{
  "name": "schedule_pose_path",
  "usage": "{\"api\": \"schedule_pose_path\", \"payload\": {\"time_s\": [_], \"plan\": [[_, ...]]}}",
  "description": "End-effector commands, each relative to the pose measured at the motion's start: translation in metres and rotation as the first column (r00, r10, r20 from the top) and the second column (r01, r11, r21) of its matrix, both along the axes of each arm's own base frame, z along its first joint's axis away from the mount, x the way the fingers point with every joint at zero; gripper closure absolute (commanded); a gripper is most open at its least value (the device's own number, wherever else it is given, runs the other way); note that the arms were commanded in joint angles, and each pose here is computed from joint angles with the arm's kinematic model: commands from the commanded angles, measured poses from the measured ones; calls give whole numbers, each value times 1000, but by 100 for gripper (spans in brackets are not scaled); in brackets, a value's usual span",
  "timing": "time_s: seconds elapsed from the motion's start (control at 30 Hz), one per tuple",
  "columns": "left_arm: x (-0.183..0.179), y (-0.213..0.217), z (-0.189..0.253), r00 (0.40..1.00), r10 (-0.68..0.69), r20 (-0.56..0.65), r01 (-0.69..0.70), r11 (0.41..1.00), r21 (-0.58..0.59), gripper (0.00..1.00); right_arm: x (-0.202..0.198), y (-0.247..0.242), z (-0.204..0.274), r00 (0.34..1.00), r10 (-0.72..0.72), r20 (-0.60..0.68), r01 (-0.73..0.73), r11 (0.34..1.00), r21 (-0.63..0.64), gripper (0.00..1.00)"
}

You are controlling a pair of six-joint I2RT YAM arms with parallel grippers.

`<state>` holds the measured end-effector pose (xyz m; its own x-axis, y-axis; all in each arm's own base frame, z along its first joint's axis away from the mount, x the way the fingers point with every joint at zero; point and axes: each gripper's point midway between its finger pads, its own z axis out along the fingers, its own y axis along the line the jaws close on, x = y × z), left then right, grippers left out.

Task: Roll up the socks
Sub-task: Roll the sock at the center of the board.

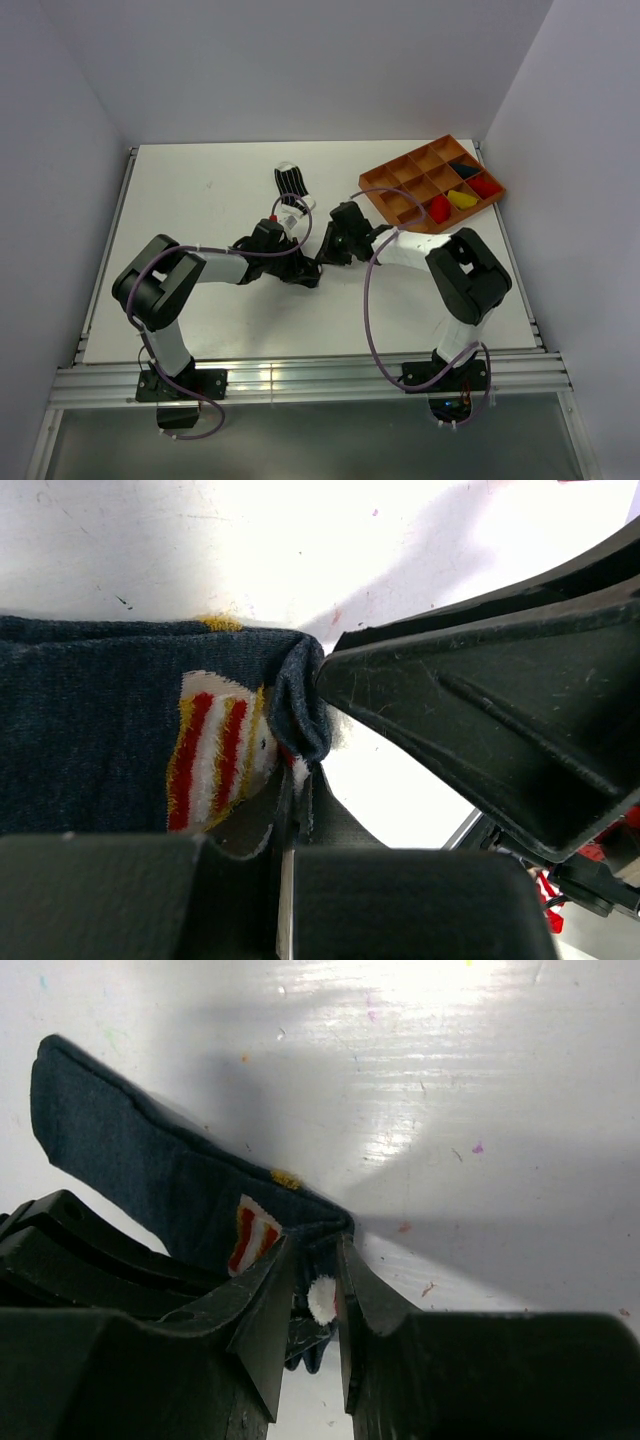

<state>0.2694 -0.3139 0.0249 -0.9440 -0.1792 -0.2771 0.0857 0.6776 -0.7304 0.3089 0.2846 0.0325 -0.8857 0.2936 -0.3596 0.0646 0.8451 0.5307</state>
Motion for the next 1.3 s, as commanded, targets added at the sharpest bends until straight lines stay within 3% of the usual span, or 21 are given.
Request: {"api": "schedule_pose_path", "payload": {"time_s": [0.0, 0.2, 0.53, 0.8, 0.9, 1.1, 1.27], "plan": [[-4, 13, -18, 999, 21, -34, -19, 997, 71, 100, 8, 3, 7, 999, 23, 30, -22, 998, -53, 69], [-5, 11, -21, 999, 9, -45, -5, 998, 70, 100, 7, 14, 13, 998, 44, 38, -43, 999, -24, 69], [-3, 12, -20, 999, 12, -37, -9, 997, 76, 100, 3, 18, -2, 998, 62, -19, -64, 993, -103, 70], [-1, 14, -20, 999, 26, -27, -23, 996, 87, 99, -7, 19, -27, 993, 67, -94, -78, 991, -113, 85], [0, 17, -15, 999, 36, -12, -35, 995, 95, 92, -8, 16, -35, 992, 56, -112, -70, 990, -124, 87], [8, 34, 6, 992, 91, 86, -105, 979, 175, 63, -7, 13, -35, 993, 39, -110, -54, 990, -132, 87], [9, 34, 32, 968, 107, 225, -163, 956, 245, 54, -5, 14, -31, 995, 31, -98, -44, 991, -130, 87]]}}
